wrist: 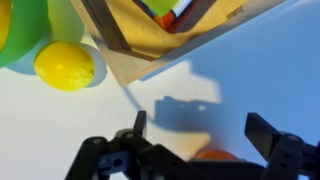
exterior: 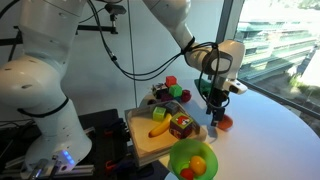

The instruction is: Remove the orange fruit from the bowl

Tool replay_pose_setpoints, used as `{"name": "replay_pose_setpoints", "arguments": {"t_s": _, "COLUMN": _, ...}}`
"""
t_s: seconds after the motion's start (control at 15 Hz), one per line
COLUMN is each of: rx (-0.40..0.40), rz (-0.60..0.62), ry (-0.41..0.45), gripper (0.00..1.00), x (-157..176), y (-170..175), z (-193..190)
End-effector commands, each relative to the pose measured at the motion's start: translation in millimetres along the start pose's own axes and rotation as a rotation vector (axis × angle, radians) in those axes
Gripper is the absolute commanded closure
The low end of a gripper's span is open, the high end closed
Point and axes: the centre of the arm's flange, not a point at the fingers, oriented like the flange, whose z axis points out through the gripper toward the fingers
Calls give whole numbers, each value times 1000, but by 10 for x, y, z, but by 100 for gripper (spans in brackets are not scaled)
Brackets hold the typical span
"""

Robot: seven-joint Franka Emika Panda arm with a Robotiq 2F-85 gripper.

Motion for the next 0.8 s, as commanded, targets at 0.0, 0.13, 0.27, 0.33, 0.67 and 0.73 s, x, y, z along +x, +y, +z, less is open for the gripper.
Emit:
{"name": "replay_pose_setpoints", "arguments": {"t_s": 0.0, "rx": 6, "rz": -37, "ry": -48, "gripper": 0, "x": -149, "y": 84, "z": -262}}
{"name": "replay_pose_setpoints", "arguments": {"t_s": 0.13, "rx": -2, "rz": -52, "ry": -69, "gripper": 0, "x": -217, "y": 115, "z": -358}}
{"name": "replay_pose_setpoints", "arguments": {"t_s": 0.27, "rx": -13, "rz": -67, "ry": -92, "gripper": 0, "x": -291, "y": 152, "z": -450}}
{"name": "replay_pose_setpoints", "arguments": {"t_s": 0.33, "rx": -20, "rz": -76, "ry": -107, "gripper": 0, "x": -336, "y": 175, "z": -496}}
{"name": "replay_pose_setpoints", "arguments": {"t_s": 0.67, "rx": -65, "rz": -95, "ry": -180, "gripper": 0, "x": -562, "y": 308, "z": -702}}
{"name": "replay_pose_setpoints", "arguments": {"t_s": 0.73, "rx": -78, "rz": -98, "ry": -195, "gripper": 0, "x": -609, "y": 338, "z": -742}}
